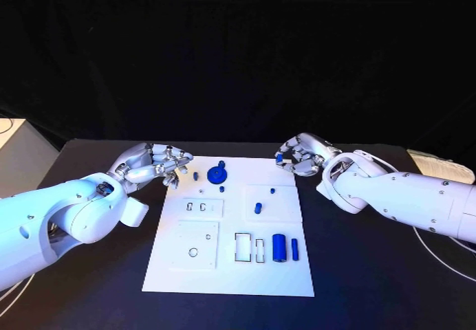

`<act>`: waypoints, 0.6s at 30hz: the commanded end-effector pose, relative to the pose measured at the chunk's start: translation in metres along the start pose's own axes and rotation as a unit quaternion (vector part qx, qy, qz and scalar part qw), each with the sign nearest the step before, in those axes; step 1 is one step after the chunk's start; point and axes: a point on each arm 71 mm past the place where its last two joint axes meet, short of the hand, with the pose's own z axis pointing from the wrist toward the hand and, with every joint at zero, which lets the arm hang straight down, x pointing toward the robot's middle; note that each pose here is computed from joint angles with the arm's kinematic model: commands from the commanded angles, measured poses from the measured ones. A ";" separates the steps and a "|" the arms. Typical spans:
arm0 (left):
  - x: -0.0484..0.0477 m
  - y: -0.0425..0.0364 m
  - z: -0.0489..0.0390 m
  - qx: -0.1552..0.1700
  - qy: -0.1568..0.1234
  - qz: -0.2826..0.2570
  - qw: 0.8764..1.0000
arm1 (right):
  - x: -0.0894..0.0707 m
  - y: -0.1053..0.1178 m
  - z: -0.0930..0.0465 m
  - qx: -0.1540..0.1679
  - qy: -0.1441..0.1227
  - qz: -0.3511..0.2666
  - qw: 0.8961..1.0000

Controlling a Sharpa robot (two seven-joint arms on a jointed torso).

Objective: Assemble the parts on the task board

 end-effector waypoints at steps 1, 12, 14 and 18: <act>-0.0017 0.0023 0.0088 -0.049 -0.009 0.037 0.998 | 0.005 0.015 0.005 0.025 -0.002 0.000 1.000; -0.0018 -0.0049 0.0300 -0.095 -0.011 0.089 0.991 | 0.051 0.085 0.019 0.010 0.058 -0.008 0.998; -0.0031 -0.0047 0.0317 -0.099 -0.016 0.092 0.991 | 0.060 0.096 0.020 0.005 0.066 -0.014 0.998; -0.0049 -0.0044 0.0328 -0.104 -0.020 0.095 0.990 | 0.075 0.111 0.018 -0.005 0.078 -0.025 0.997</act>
